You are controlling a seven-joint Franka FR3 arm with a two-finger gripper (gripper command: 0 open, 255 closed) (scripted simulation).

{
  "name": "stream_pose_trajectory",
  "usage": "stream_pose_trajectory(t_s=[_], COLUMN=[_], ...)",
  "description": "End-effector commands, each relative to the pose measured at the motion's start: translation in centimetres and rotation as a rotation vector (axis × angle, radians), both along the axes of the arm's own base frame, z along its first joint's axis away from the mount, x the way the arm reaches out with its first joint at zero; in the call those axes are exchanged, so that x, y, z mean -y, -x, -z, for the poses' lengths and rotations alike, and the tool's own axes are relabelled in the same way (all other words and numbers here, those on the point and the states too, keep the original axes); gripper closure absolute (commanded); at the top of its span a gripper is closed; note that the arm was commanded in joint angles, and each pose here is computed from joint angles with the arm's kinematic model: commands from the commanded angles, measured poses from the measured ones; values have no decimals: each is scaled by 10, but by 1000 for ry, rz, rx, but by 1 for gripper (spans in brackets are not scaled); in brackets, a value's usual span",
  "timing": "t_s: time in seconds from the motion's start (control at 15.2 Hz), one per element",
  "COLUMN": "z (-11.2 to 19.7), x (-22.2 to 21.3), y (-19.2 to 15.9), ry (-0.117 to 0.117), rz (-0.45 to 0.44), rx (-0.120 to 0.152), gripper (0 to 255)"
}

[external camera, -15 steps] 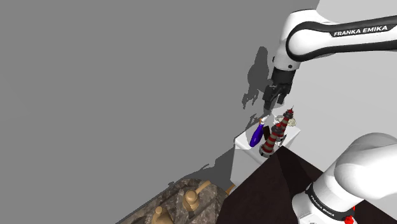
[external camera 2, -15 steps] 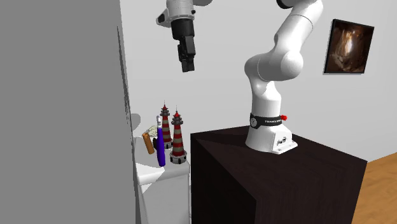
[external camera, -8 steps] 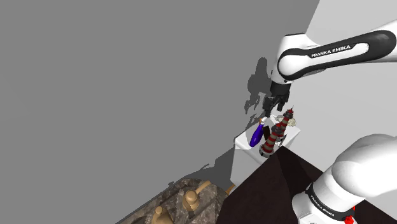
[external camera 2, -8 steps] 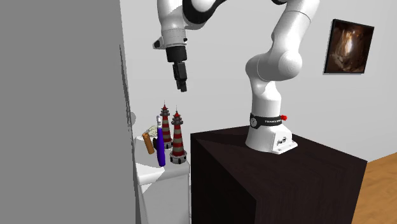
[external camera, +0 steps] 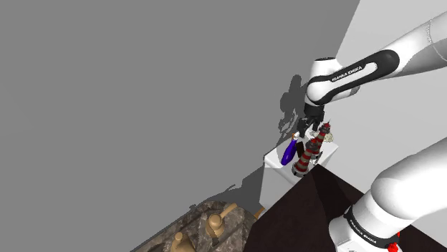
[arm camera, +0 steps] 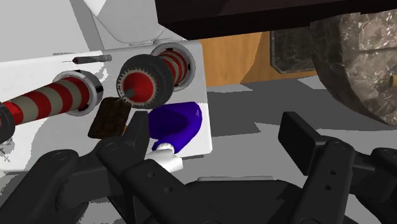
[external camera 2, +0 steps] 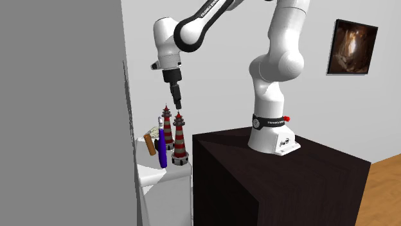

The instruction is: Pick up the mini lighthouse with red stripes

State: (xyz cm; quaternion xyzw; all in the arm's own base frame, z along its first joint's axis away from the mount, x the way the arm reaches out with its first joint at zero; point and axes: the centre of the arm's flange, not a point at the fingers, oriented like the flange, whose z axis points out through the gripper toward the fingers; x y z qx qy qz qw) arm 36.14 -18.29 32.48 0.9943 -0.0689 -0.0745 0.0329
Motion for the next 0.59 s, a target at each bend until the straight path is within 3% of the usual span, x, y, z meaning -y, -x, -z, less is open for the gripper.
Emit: stream_pose_trajectory(t_s=[0.0, 0.33, 0.53], z=[19, 64, 76], x=[19, 64, 66], y=[-1, -6, -6], ry=[14, 46, 47], rz=[4, 16, 16], rx=[-5, -19, -20], gripper=[0, 0, 0])
